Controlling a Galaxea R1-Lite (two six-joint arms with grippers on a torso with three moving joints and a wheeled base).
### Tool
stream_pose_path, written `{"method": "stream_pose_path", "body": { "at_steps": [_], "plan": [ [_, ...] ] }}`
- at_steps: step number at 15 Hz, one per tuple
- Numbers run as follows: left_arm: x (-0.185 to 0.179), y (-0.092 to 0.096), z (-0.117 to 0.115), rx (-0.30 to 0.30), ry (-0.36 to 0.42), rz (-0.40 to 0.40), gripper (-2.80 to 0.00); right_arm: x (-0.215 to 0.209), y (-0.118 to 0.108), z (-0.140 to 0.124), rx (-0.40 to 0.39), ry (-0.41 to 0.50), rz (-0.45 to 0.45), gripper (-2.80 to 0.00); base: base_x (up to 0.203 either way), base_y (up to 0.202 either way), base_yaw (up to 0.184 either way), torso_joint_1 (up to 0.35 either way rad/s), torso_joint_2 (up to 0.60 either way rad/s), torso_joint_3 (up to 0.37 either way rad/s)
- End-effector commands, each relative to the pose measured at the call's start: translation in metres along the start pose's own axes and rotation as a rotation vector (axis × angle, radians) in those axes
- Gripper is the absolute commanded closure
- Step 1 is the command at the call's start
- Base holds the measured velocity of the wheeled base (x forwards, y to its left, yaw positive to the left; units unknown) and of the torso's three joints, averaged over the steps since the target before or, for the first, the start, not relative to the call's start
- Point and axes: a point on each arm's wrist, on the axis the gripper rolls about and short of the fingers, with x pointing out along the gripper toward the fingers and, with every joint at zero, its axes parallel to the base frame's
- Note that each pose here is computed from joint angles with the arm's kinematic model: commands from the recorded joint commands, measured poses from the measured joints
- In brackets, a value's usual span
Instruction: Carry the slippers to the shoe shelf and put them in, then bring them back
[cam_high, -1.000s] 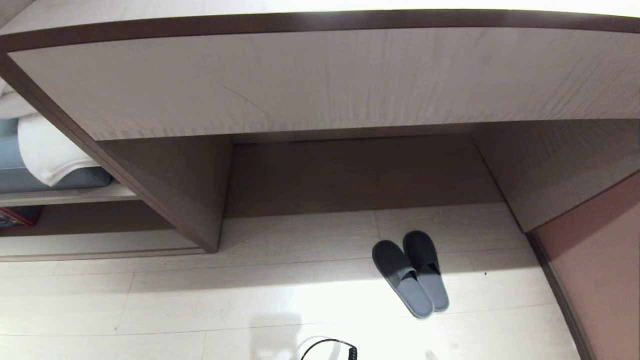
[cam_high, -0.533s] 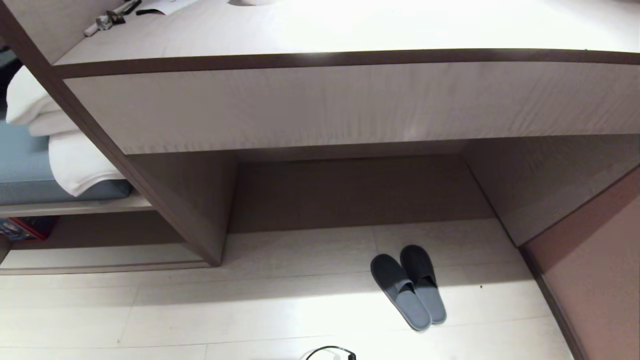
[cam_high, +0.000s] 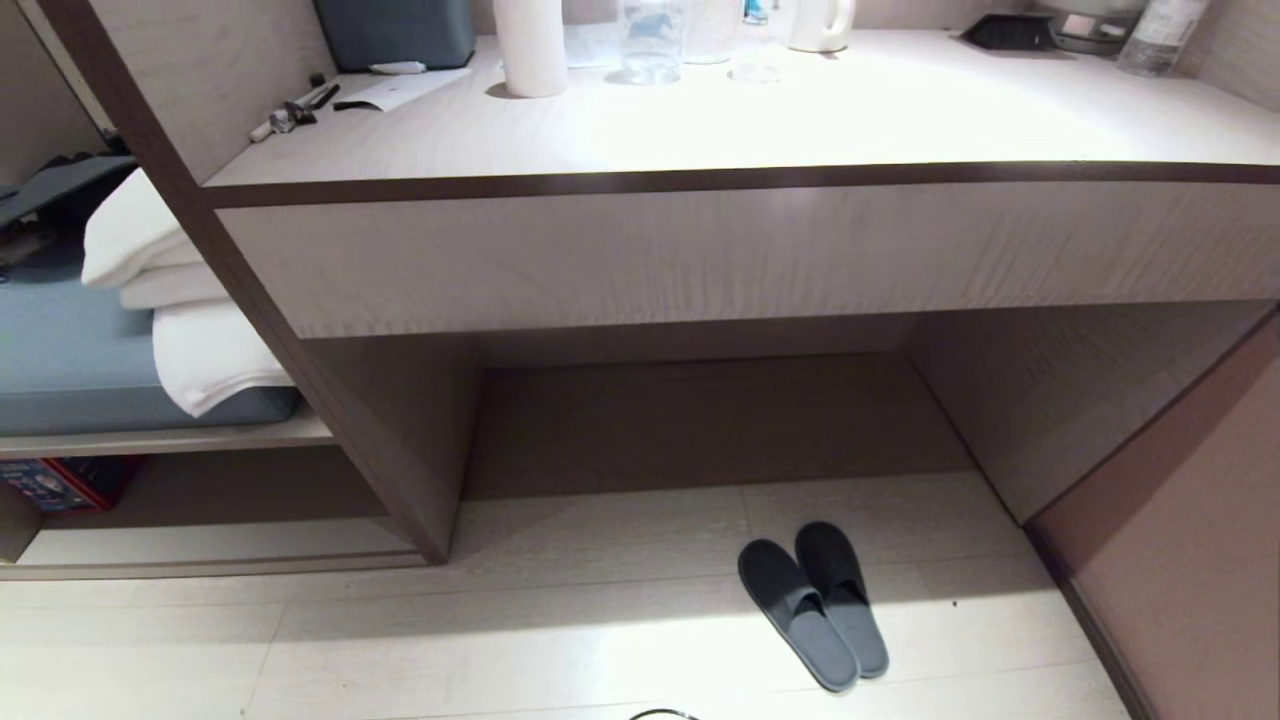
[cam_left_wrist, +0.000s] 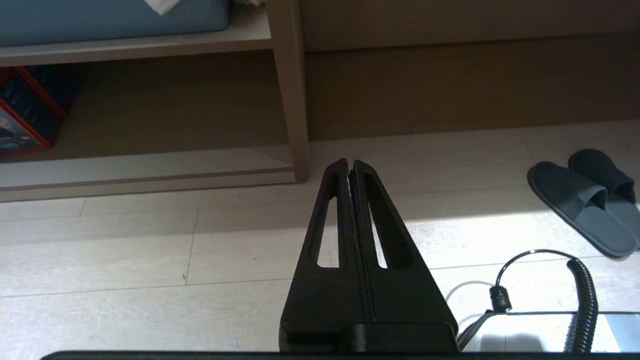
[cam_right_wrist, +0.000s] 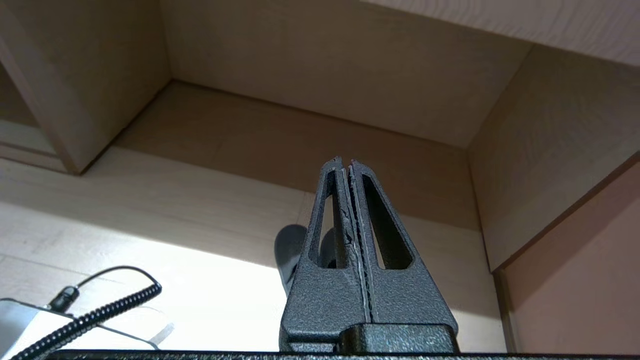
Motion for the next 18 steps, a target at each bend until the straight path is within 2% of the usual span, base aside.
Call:
{"method": "stream_pose_path", "body": {
  "at_steps": [1,18],
  "plan": [
    [0.0000,0.0000,0.0003,0.000,0.000,0.000,0.00,0.0001,0.0000,0.0001,-0.001,0.000,0.001,0.00,0.000,0.000,0.000,0.000,0.00,0.205],
    [0.0001,0.0000,-0.0001,0.000,0.001,0.002,0.00,0.0001,-0.0001,0.0004,0.000,-0.002,0.001,0.00,0.000,0.000,0.000,0.001,0.00,0.202]
  ]
}}
